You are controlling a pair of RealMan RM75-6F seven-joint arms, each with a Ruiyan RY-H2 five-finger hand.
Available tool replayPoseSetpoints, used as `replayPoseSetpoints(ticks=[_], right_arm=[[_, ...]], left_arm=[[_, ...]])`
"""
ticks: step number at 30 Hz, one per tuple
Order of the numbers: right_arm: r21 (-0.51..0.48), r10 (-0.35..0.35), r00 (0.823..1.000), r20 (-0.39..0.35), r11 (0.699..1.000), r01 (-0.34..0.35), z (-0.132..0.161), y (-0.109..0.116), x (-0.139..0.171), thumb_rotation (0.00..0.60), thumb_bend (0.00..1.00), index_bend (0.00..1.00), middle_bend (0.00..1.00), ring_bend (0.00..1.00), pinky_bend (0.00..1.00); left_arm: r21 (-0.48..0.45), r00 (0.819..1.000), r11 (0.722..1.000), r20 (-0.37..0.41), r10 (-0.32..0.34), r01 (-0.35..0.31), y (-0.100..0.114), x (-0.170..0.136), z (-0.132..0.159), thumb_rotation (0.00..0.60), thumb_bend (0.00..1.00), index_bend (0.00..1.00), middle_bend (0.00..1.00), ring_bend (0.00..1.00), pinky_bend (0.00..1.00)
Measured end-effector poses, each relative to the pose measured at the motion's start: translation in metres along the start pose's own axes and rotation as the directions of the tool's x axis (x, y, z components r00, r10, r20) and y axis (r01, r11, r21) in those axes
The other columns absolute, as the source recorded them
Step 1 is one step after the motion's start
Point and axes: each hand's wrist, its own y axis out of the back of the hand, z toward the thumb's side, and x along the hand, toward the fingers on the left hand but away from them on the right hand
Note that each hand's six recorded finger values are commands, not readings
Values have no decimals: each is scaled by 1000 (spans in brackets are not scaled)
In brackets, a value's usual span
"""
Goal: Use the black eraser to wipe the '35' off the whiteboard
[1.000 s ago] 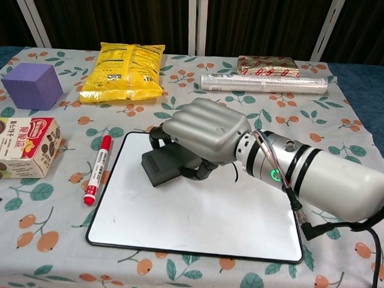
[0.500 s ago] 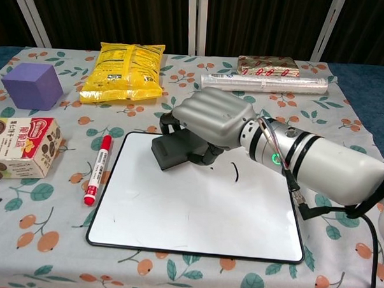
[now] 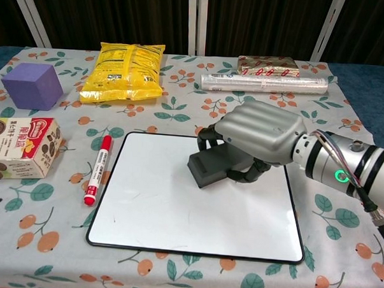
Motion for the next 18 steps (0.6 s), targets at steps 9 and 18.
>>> replayPoseSetpoints(ticks=[9,18], right_arm=[[-27,27,1000,-4,999,-27,0,-3,38,600,353,895,789,729,820],[-12,47,998,-43,999,-48,9,-4,67,600,352,899,791,732,823]], left_arm=[[5,1000,1000,-3,7,-7,4,1,2,600,0,21,38,17,138],[5,1000,1000,-1,3,-3,3,2,3,600,0,21,38,18,138]])
